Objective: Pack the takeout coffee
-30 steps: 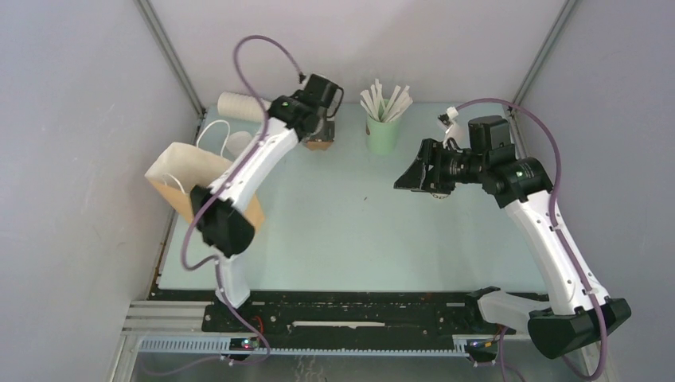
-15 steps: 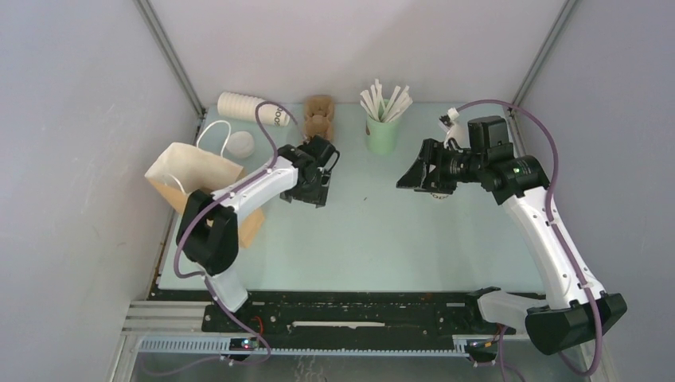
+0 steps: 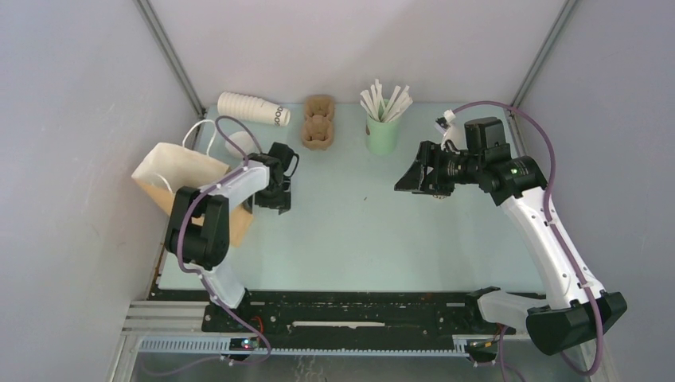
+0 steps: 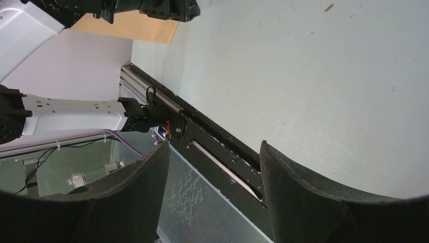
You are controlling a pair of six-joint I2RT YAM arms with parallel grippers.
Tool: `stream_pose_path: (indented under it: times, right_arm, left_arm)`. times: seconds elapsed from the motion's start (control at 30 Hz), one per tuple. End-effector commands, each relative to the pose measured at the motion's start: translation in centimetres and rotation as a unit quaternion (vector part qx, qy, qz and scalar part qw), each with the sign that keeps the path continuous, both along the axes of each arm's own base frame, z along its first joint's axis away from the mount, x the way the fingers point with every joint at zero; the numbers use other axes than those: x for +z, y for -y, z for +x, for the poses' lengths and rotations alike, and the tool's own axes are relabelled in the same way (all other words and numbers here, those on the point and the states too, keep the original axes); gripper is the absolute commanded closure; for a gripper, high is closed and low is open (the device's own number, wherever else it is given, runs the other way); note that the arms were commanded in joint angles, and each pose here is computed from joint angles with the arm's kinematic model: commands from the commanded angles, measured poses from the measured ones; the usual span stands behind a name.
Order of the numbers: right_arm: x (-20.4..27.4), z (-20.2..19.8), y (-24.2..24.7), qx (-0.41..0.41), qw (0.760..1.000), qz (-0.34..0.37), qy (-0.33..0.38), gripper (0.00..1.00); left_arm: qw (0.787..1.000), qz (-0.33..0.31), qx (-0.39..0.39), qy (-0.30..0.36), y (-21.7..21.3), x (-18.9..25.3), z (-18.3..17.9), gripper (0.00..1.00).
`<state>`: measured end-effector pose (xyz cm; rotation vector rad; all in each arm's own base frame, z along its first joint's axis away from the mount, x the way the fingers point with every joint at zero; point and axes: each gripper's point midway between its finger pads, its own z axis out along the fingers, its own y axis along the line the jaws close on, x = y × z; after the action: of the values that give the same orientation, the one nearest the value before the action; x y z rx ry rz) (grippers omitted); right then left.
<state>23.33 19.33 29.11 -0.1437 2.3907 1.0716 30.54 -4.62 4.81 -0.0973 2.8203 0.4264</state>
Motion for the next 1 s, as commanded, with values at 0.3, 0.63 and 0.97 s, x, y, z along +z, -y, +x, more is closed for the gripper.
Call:
stream_pose_path:
  times: [0.3, 0.63, 0.97]
  right_arm:
    - [-0.1, 0.2, -0.1, 0.009, 1.000, -0.007, 0.015, 0.26]
    - [-2.2, 0.6, -0.3, 0.012, 0.999, -0.023, -0.029, 0.27]
    - [-4.5, 1.5, -1.2, 0.023, 0.996, -0.026, -0.077, 0.30]
  left_arm:
    - [0.991, -0.064, -0.019, 0.114, 4.1, 7.2, 9.1, 0.12]
    - [0.986, 0.057, 0.031, 0.155, -0.1, 9.1, 19.9, 0.39]
    - [0.982, 0.098, 0.013, 0.160, -5.0, 8.7, 23.0, 0.39]
